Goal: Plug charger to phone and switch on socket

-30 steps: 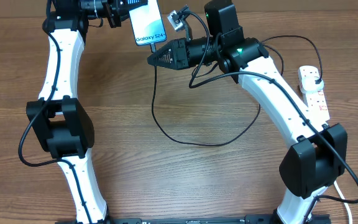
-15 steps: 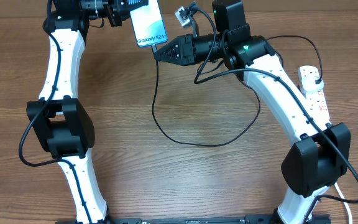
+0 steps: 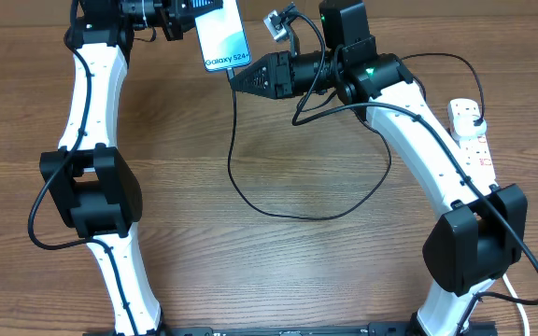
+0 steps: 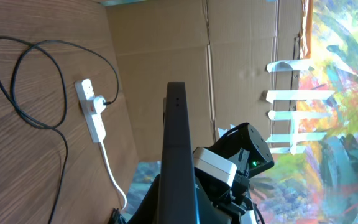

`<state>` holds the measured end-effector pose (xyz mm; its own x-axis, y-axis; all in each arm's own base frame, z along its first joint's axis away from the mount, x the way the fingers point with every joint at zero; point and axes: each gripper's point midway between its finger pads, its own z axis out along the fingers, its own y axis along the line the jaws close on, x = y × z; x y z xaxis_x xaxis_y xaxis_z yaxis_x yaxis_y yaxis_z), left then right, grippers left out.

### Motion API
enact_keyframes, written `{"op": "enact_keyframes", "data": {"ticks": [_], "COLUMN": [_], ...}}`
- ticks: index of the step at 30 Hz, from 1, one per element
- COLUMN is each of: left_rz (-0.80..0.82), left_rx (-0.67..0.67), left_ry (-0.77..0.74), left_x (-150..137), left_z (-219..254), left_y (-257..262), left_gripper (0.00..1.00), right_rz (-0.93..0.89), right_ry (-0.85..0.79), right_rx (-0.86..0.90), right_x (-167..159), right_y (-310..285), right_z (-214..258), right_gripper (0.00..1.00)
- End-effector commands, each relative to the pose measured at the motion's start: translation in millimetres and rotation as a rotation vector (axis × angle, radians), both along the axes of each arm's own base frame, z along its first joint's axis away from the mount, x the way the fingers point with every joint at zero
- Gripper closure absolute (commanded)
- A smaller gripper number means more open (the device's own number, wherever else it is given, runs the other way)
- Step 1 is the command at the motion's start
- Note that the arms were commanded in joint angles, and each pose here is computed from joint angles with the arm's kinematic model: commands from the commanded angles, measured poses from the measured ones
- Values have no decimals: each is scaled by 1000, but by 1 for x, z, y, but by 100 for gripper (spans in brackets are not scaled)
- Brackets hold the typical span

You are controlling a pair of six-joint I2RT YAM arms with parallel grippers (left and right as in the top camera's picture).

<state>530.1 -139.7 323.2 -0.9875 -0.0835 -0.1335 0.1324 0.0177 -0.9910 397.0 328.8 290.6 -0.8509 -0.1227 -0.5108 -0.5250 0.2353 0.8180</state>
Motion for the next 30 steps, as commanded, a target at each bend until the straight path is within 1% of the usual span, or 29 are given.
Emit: {"op": "enact_keyframes", "data": {"ticks": [1, 7, 8, 11, 12, 15, 25, 27, 28, 30], "left_rz": [-23, -30, -31, -32, -32, -32, -32, -34, -35, -38], "left_rx": [-6, -6, -6, -6, -6, -6, -6, -6, -6, -5], "left_ry": [-35, -36, -36, -36, -36, -36, -41, -44, -44, -48], "left_x": [-6, -6, -7, -7, -7, -7, -7, -7, -7, -8], "left_z": [11, 11, 11, 11, 11, 11, 11, 11, 11, 11], "left_y": [5, 1, 0, 0, 0, 0, 0, -1, -1, -3], "left_gripper": [96, 96, 96, 96, 96, 96, 96, 96, 95, 96], "right_rz": [-10, 2, 8, 14, 14, 13, 12, 12, 11, 4], "right_ry": [-26, -20, -15, 3, 4, 0, -5, -10, -12, 2], "right_rx": [5, 3, 1, -6, -7, -5, -3, 0, 1, 3], "right_x": [-1, -4, -5, -5, -5, -5, -4, -3, -3, -2], "right_y": [-4, 2, 4, 7, 7, 7, 7, 7, 7, 6], "right_z": [10, 7, 4, -3, -3, -2, -1, -1, 0, 0], "right_gripper": [67, 68, 70, 83, 85, 87, 86, 90, 96, 96]}}
